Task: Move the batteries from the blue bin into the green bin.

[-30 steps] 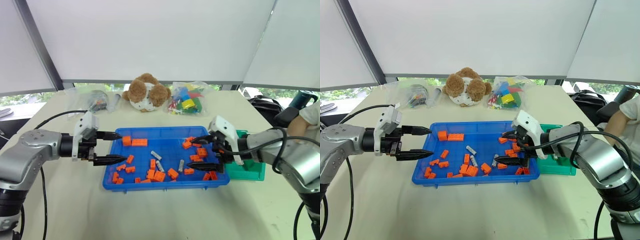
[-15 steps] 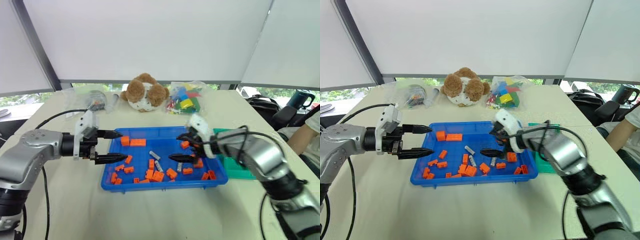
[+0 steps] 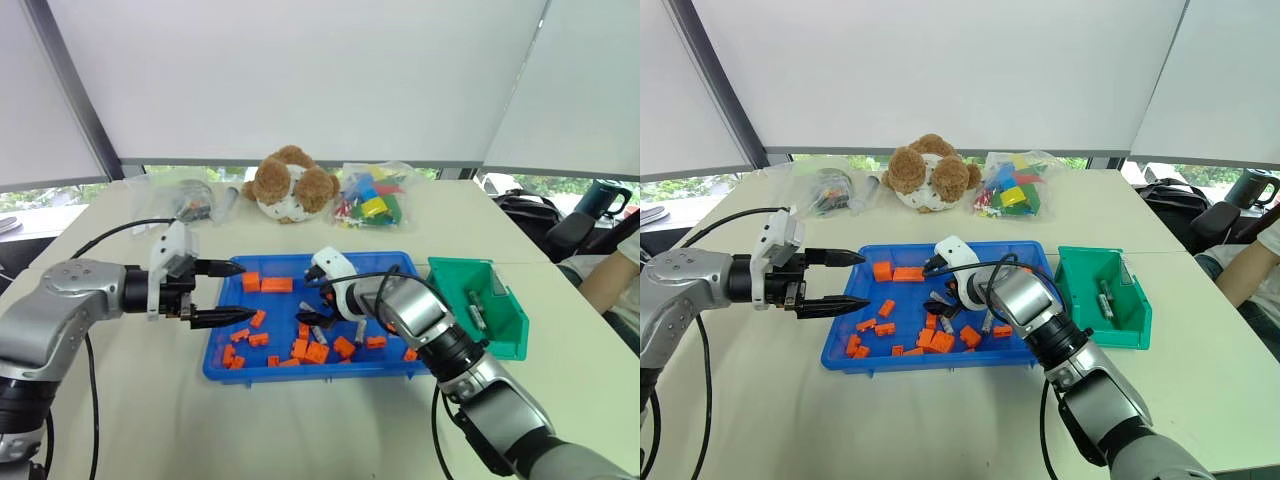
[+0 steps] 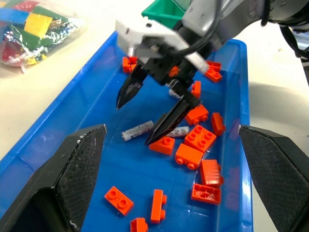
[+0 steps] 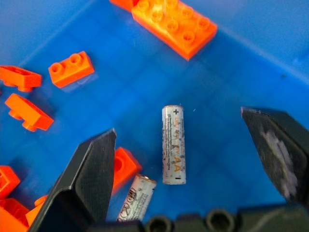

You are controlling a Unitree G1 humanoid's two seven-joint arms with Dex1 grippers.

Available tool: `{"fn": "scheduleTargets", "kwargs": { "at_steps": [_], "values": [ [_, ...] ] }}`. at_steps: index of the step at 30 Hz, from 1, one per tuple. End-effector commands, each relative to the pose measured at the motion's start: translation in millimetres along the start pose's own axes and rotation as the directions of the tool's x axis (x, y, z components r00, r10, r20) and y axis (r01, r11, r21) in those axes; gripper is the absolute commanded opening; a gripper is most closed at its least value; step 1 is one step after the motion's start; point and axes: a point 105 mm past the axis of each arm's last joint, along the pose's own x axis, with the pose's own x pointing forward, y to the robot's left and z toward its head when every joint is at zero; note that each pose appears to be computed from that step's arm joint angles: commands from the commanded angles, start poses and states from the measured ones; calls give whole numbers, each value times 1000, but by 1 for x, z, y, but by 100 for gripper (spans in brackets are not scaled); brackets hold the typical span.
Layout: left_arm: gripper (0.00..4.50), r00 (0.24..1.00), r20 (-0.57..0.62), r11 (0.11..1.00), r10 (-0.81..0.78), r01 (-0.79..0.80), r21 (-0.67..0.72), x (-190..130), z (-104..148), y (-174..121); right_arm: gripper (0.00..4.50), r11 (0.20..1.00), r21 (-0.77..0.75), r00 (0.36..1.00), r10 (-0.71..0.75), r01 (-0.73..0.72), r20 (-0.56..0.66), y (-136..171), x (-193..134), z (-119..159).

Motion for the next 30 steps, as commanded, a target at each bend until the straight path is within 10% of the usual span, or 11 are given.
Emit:
{"fn": "scheduleTargets", "kwargs": {
  "at_steps": [1,10,19,30],
  "values": [
    [450,1000,13,998,24,-25,53,-6,12,-2,444,998,-14,998,-55,56,14,-9,4,8],
    [450,1000,14,998,23,-23,50,-4,11,-3,421,998,-57,999,-16,13,-43,-1,12,-6],
    [450,1000,13,998,16,-17,52,-2,10,-3,6,998,-51,999,30,-32,-34,7,7,-4],
    [450,1000,21,999,-2,1,50,3,10,-4,2,972,102,939,-229,209,257,-64,-102,59]
  ]
}}
